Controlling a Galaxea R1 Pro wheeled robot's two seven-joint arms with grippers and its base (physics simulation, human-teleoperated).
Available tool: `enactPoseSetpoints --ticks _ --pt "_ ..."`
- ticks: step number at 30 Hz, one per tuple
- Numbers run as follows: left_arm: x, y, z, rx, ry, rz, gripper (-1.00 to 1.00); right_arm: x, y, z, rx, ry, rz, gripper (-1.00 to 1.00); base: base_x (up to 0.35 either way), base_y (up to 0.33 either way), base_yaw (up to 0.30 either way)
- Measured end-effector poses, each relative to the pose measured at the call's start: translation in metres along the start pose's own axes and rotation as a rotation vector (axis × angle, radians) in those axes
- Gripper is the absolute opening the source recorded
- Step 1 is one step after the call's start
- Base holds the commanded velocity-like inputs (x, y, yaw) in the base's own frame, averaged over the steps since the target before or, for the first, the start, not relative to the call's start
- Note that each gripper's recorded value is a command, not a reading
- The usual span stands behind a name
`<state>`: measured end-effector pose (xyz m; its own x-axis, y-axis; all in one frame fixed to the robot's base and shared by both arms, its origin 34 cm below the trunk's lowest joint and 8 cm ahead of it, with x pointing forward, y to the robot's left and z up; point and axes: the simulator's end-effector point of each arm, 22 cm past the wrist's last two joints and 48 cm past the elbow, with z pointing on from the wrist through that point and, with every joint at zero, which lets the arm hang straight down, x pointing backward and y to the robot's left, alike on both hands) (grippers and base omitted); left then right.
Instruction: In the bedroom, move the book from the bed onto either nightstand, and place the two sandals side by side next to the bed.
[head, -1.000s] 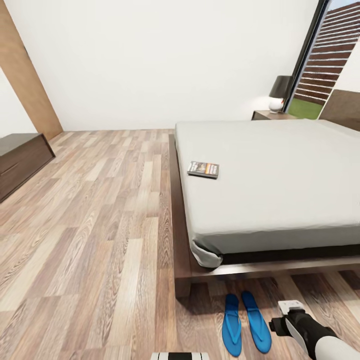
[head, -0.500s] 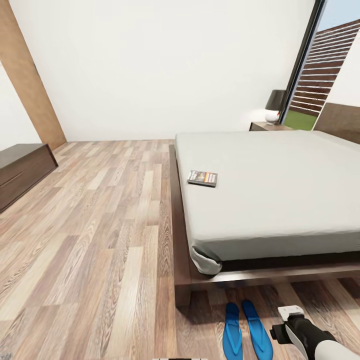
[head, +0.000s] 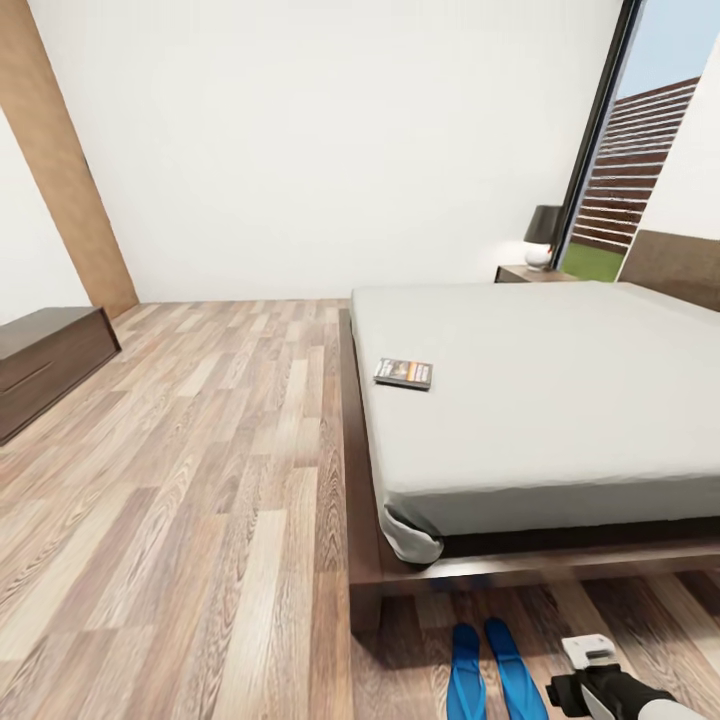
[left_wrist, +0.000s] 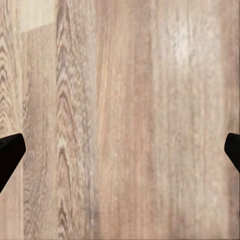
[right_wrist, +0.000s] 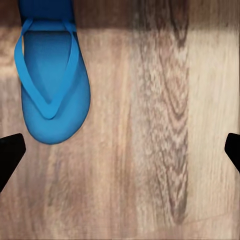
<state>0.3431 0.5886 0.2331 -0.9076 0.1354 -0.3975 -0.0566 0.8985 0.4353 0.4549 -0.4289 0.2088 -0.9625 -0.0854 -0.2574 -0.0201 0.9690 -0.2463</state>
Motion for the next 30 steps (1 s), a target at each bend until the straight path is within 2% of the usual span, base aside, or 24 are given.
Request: enactPoseSetpoints --ticks 6,13,14,18,19,24,30 --pt "0.009 -0.023 -0.013 0.036 0.014 -0.003 1.0 0.0 -0.001 -0.009 -0.002 -0.032 0.008 1.0 0.0 0.0 0.0" --pt "0.014 -0.06 -0.031 0.088 0.023 -0.051 1.0 0.017 -0.002 -0.02 -0.005 -0.016 0.009 1.0 0.0 0.0 0.0" --pt "0.013 -0.059 -0.033 0.088 0.023 -0.052 1.0 0.016 -0.003 -0.022 -0.005 -0.016 0.009 1.0 0.0 0.0 0.0" --pt "0.014 -0.089 -0.045 0.128 0.023 -0.073 1.0 0.025 -0.004 -0.028 -0.007 -0.001 0.023 1.0 0.0 0.0 0.0" --pt "0.012 -0.088 -0.047 0.128 0.023 -0.074 1.0 0.024 -0.004 -0.03 -0.007 -0.001 0.023 1.0 0.0 0.0 0.0" --pt "0.008 -0.116 -0.061 0.168 0.026 -0.09 1.0 0.032 -0.007 -0.039 -0.01 0.012 0.066 1.0 0.0 0.0 0.0" --pt "0.003 -0.124 -0.075 0.185 0.03 -0.097 1.0 0.029 -0.013 -0.05 -0.007 0.0 0.099 1.0 0.0 0.0 0.0"
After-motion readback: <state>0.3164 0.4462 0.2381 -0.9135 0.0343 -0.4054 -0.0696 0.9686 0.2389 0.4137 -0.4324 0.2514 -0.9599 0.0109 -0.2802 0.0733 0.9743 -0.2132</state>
